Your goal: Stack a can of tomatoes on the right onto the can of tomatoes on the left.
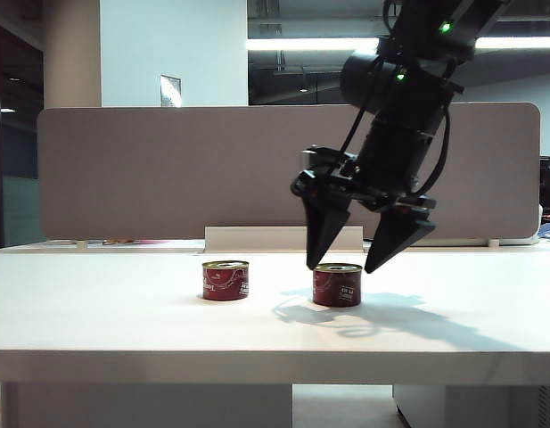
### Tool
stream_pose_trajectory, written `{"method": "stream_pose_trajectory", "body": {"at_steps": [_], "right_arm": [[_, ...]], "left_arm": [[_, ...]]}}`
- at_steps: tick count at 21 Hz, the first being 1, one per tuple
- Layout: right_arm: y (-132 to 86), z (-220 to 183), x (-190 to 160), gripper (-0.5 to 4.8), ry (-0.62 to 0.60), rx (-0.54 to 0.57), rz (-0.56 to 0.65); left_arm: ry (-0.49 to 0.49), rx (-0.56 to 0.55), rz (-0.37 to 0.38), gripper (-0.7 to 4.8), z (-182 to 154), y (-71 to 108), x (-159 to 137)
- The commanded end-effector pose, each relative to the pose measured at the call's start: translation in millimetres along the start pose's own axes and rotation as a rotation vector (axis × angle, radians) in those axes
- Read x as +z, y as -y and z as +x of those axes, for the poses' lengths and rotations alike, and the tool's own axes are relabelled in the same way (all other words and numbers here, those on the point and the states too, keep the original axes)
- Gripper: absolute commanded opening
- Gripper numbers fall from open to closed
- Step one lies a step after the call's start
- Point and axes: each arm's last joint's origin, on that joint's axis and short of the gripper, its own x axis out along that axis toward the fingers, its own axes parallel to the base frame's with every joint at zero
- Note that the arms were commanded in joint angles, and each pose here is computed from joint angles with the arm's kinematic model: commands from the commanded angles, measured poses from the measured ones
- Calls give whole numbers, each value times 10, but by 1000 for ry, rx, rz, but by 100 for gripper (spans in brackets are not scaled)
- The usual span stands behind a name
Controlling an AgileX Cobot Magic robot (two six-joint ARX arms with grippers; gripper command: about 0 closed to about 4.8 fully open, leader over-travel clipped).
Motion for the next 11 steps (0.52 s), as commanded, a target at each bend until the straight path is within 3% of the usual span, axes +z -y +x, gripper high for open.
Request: {"method": "stream_pose_trajectory", "body": {"at_steps": [1, 11], "right_arm": [[-73, 60, 49, 479, 37, 3, -24], [-39, 263, 52, 479, 46, -48, -21]], "left_arm": [[11, 1, 4, -6, -2, 0, 18], [12, 1, 4, -6, -2, 0, 20]]}}
